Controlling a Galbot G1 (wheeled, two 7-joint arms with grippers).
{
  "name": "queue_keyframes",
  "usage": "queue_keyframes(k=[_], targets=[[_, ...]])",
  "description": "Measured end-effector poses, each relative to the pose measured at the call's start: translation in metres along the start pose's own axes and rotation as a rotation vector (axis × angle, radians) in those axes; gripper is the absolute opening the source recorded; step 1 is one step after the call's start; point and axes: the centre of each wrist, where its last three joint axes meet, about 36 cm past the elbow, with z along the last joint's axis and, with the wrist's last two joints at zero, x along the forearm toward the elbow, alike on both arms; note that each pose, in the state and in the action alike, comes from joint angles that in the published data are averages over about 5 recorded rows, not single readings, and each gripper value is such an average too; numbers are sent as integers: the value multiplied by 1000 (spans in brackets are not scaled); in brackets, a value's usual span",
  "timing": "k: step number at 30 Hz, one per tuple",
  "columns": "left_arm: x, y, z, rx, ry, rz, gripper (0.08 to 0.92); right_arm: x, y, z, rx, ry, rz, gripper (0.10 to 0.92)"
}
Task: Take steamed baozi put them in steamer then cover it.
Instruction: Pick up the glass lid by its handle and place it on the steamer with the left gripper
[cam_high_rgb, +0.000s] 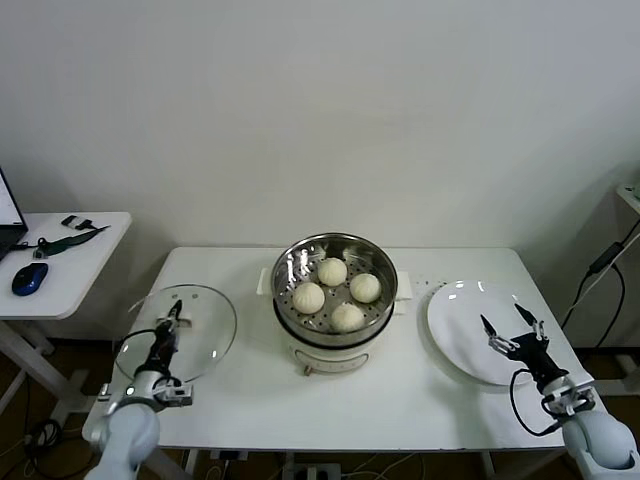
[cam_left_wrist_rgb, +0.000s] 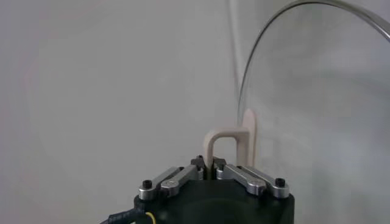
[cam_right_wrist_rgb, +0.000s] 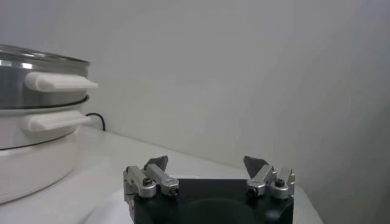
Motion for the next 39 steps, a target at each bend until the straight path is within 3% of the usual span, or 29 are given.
queue_keyframes(k=[11, 17, 28, 39], targets=[[55, 73, -2, 23, 6, -104, 150, -7, -3, 3, 21, 8, -3, 823], [70, 114, -18, 28, -10, -167, 150, -14, -3, 4, 32, 13, -9, 823], [59, 171, -82, 99, -64, -202, 150, -28, 2, 6, 43, 11, -12, 823], [39, 208, -174, 147, -128, -135, 150, -33, -4, 8, 54, 12, 10, 823]])
